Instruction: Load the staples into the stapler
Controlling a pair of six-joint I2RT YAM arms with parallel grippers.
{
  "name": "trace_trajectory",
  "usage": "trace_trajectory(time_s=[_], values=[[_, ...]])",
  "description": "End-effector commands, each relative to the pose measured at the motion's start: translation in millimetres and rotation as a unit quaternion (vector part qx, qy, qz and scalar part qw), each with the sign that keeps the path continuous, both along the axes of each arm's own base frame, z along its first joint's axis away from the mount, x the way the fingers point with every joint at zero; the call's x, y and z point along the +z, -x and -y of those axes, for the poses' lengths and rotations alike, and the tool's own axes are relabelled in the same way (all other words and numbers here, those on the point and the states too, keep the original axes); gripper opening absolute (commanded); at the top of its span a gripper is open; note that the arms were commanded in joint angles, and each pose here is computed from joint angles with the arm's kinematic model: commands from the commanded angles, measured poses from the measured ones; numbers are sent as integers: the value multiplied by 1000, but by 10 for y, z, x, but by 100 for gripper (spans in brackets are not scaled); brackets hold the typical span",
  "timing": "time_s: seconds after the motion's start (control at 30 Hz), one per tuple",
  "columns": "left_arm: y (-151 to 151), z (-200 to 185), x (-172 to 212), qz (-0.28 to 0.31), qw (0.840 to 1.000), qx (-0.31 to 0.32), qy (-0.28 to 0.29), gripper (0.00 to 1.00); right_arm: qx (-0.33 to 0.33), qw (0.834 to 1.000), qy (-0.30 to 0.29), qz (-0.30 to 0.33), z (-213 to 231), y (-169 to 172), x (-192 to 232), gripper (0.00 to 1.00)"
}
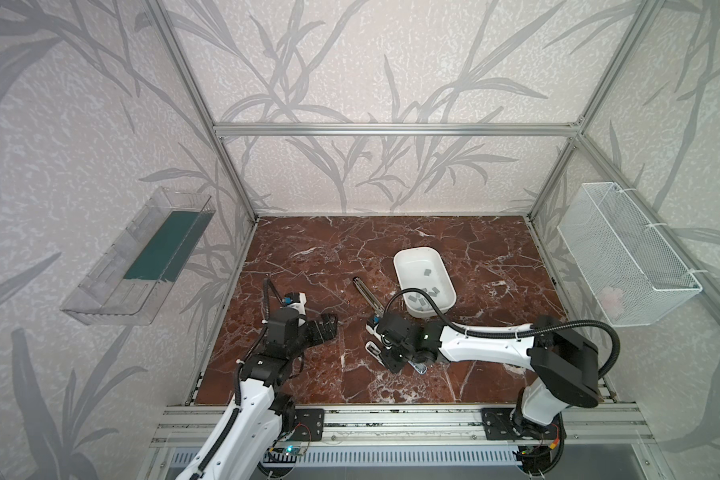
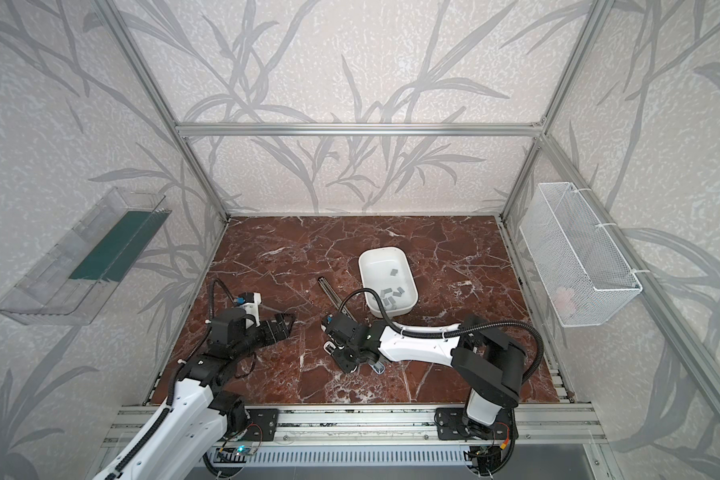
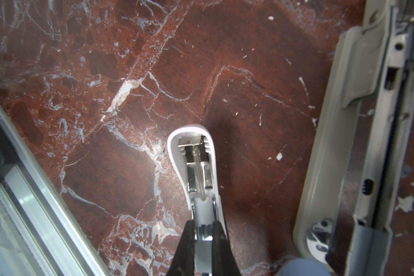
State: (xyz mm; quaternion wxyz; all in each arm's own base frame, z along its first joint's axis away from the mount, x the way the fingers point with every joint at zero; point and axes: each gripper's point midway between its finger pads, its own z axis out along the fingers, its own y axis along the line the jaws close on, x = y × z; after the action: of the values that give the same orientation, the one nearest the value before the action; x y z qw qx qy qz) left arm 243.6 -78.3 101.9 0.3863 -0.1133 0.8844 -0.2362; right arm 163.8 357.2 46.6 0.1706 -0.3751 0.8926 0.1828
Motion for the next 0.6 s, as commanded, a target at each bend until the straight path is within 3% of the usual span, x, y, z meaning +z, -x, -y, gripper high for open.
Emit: trace_trajectory(time_s=[0.0, 0.57], values=[[-27, -27, 36, 8, 1000, 5, -7, 99, 9, 1000, 7, -5, 4, 28, -79, 7], [-31, -34, 34, 8, 1000, 7, -8, 99, 34, 999, 7, 20, 10, 6, -1, 7]])
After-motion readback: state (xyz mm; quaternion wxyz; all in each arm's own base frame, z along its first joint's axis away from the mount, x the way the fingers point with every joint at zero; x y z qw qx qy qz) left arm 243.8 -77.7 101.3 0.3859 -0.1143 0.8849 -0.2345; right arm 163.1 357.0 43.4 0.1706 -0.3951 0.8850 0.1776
